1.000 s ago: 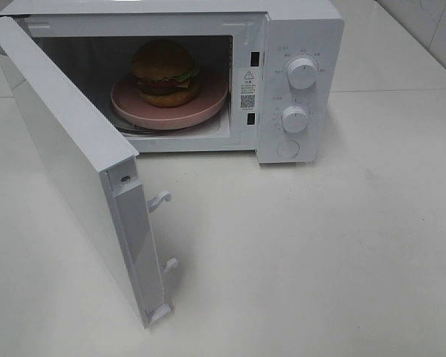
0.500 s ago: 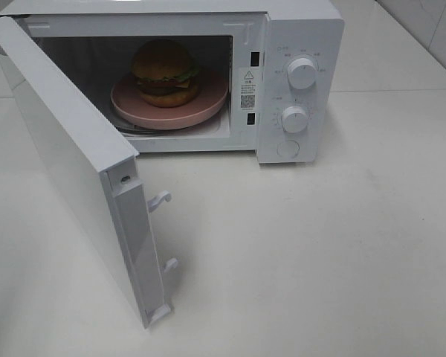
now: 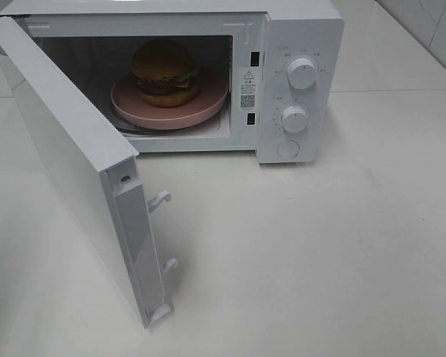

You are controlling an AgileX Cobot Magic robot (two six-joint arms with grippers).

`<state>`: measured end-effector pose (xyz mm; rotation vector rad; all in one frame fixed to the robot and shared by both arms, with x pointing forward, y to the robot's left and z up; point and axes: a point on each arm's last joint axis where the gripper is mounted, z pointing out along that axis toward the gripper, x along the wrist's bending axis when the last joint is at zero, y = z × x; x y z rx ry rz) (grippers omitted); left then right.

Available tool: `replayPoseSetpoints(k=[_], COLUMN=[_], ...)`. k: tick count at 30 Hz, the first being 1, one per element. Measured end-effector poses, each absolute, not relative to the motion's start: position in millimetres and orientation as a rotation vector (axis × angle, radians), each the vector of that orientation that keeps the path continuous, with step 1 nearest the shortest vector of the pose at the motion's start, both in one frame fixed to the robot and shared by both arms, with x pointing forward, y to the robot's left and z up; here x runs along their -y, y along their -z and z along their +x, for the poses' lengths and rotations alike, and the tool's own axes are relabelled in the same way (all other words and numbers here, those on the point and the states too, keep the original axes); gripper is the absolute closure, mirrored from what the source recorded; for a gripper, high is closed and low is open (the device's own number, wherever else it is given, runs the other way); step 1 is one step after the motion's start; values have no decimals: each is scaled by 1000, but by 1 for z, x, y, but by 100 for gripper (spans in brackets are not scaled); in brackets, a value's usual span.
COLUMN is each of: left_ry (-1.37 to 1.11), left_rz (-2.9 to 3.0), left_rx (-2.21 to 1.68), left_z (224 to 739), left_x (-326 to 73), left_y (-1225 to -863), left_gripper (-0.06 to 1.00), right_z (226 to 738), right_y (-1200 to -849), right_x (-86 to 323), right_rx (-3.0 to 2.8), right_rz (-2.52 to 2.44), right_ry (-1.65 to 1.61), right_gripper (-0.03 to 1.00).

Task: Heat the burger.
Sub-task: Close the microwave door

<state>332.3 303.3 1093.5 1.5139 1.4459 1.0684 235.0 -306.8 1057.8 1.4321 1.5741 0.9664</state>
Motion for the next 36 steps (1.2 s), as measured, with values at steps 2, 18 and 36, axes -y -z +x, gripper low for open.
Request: replayPoseSetpoints(k=[2, 18, 36], left_ry=[-1088, -1249, -1222], left_rz=[1492, 1288, 1334], left_rx=[-1426, -1241, -1237], left_z=[338, 356, 408], left_x=[-304, -305, -304], left_y=[-1092, -1043, -1008], left_gripper=[94, 94, 94], right_z=[235, 235, 235], right_y=[-1058, -1058, -1058], right_x=[307, 307, 307], right_rx=[-1574, -1574, -1574], right_rz=[1432, 1432, 1432], right_ry=[-966, -966, -966], right_gripper=[24, 24, 24])
